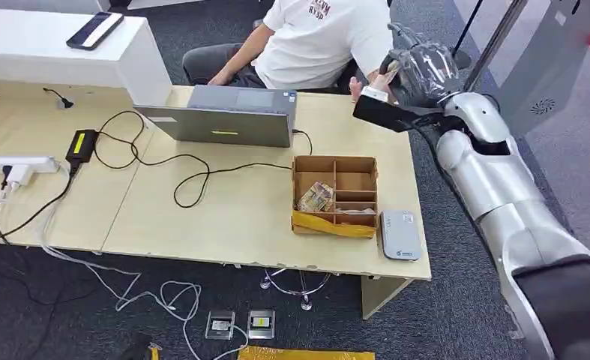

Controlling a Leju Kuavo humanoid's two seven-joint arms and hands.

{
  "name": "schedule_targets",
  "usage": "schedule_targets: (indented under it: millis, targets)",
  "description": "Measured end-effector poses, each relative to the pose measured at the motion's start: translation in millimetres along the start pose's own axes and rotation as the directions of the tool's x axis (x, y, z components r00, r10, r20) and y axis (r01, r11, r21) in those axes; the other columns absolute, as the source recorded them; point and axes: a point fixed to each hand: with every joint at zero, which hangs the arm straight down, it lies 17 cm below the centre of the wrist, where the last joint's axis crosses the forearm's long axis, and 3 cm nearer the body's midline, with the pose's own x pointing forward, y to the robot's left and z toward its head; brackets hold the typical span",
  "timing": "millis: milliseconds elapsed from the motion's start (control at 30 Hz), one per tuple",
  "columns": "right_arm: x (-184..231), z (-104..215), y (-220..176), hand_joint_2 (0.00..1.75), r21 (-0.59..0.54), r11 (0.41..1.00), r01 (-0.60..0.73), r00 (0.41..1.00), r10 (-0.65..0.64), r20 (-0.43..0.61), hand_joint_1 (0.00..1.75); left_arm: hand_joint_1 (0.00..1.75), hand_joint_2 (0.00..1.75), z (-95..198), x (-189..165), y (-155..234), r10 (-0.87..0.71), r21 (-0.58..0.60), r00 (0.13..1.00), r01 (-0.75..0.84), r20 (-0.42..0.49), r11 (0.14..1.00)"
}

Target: Pass the card to the sensor for recognition and then transmit it.

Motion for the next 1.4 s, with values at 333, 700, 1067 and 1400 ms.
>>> schedule_targets:
  millis: [333,700,1067,1400]
  targets:
    - [14.7,-8.3,13.7,1.75,0.048,0.999,0.01,1.0,-0.011,0.01,1.75,0.0,0.0,0.1,-0.2,-0.3,-0.002,-0.002,1.0,0.002,0.001,1.0]
    - [3.9,0.3,44.0,1.75,0.118,0.993,0.012,0.999,-0.008,-0.036,0.0,0.0,0.0,0.0,0.4,-0.3,-0.019,-0.015,1.0,0.019,0.013,1.0]
    - [-14.6,11.9,53.5,1.75,0.075,0.997,0.016,0.997,-0.01,-0.079,0.0,0.0,0.0,0.3,1.0,-1.1,-0.04,-0.017,0.999,0.041,0.023,0.999]
    - [-15.5,9.6,25.5,1.75,-0.057,0.987,0.152,0.986,-0.156,-0.061,0.0,0.0,0.0,-0.3,-1.0,3.7,-0.025,0.009,1.0,0.025,0.01,1.0]
